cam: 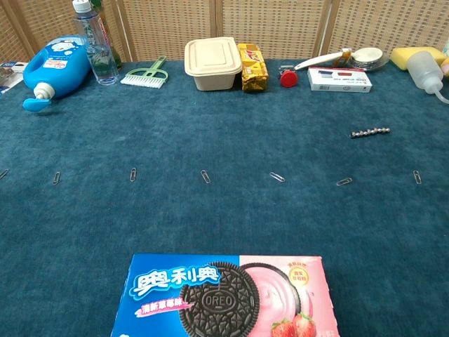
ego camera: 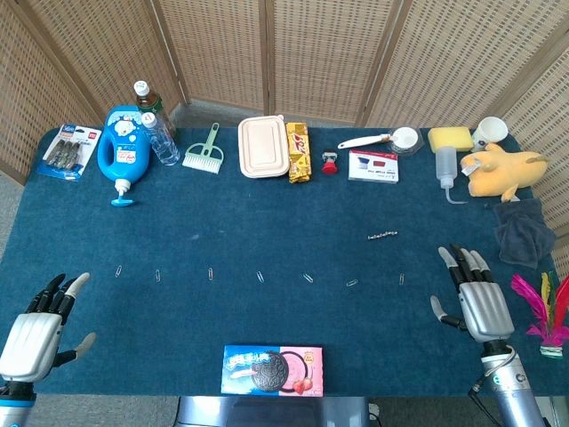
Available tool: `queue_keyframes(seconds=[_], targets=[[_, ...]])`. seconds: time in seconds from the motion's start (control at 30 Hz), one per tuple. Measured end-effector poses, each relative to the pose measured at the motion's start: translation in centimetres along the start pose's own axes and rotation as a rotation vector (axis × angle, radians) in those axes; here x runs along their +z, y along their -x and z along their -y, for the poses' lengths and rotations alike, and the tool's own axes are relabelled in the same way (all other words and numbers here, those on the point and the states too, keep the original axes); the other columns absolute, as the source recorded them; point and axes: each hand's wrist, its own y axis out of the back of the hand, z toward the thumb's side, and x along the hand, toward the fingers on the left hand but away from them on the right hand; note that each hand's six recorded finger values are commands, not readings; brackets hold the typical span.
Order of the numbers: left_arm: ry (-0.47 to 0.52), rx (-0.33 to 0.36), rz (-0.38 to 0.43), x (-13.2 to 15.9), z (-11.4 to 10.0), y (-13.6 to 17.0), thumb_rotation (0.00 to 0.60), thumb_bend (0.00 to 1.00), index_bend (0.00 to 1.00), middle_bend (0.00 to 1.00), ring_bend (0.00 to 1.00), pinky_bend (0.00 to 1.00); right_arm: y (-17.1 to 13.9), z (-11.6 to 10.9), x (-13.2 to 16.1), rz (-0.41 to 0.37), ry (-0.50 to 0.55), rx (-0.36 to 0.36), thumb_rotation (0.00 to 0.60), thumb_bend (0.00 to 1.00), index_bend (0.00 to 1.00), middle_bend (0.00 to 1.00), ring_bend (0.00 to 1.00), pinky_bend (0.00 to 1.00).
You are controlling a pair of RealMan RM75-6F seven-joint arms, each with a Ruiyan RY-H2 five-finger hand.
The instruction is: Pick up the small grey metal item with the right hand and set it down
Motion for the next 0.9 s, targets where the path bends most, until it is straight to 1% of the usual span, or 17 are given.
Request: queue_keyframes(seconds=[0.2, 0.37, 0.47, 0.57, 0.67, 0.73, 0.77, 0.83, 0.9], targets=[[0.004, -0.012, 0.004, 0.0, 0.5, 0.0, 0.6, 0.42, 0.05, 0.15, 0.05, 0.15, 0.0, 0.0, 0.1, -0.001, 0.018, 0.004, 0.443, 0.45, 0.0, 0.0, 0.0, 0.04], [0.01, 0.015, 0.012, 0.0, 0.0, -0.2, 0.6, 0.42, 0.05, 0.15, 0.05, 0.15, 0.2, -0.4, 0.2, -0.005, 0.074, 0.002, 0.442, 0.45, 0.0, 0.0, 0.0, 0.04], [0.016, 0.018, 0.026, 0.1, -0.1, -0.4, 0.6, 0.42, 0.05, 0.15, 0.05, 0.15, 0.7, -0.8, 0.7, -0.03, 0.132, 0.002, 0.441, 0.45, 0.0, 0.0, 0.0, 0.04], [0.025, 0.009, 0.043, 0.5, 0.3, -0.5, 0.6, 0.42, 0.05, 0.15, 0.05, 0.15, 1.4, -0.9, 1.5, -0.064, 0.221, 0.015, 0.441, 0.45, 0.0, 0.0, 0.0, 0.05], [0.027, 0.008, 0.051, 0.6, 0.4, -0.8, 0.6, 0.42, 0.05, 0.15, 0.05, 0.15, 2.6, -1.0, 2.5, -0.113, 0.319, 0.038, 0.439, 0.45, 0.0, 0.02, 0.01, 0.08], [0.026, 0.006, 0.052, 0.6, 0.4, -0.9, 0.6, 0.42, 0.05, 0.15, 0.05, 0.15, 4.2, -1.4, 3.4, -0.161, 0.352, 0.042, 0.437, 0.45, 0.0, 0.08, 0.06, 0.13], [0.025, 0.004, 0.051, 0.6, 0.5, -1.0, 0.6, 0.42, 0.05, 0.15, 0.05, 0.15, 5.0, -1.5, 3.8, -0.182, 0.353, 0.039, 0.435, 0.45, 0.0, 0.13, 0.11, 0.15], [0.025, -0.001, 0.048, 0.5, 0.7, -1.2, 0.6, 0.42, 0.05, 0.15, 0.05, 0.15, 6.5, -1.8, 4.6, -0.219, 0.337, 0.031, 0.434, 0.45, 0.0, 0.23, 0.22, 0.19], [0.024, -0.008, 0.043, 0.4, 0.9, -1.4, 0.6, 0.42, 0.05, 0.15, 0.05, 0.15, 7.8, -1.8, 5.3, -0.247, 0.317, 0.032, 0.435, 0.44, 0.0, 0.37, 0.41, 0.27]])
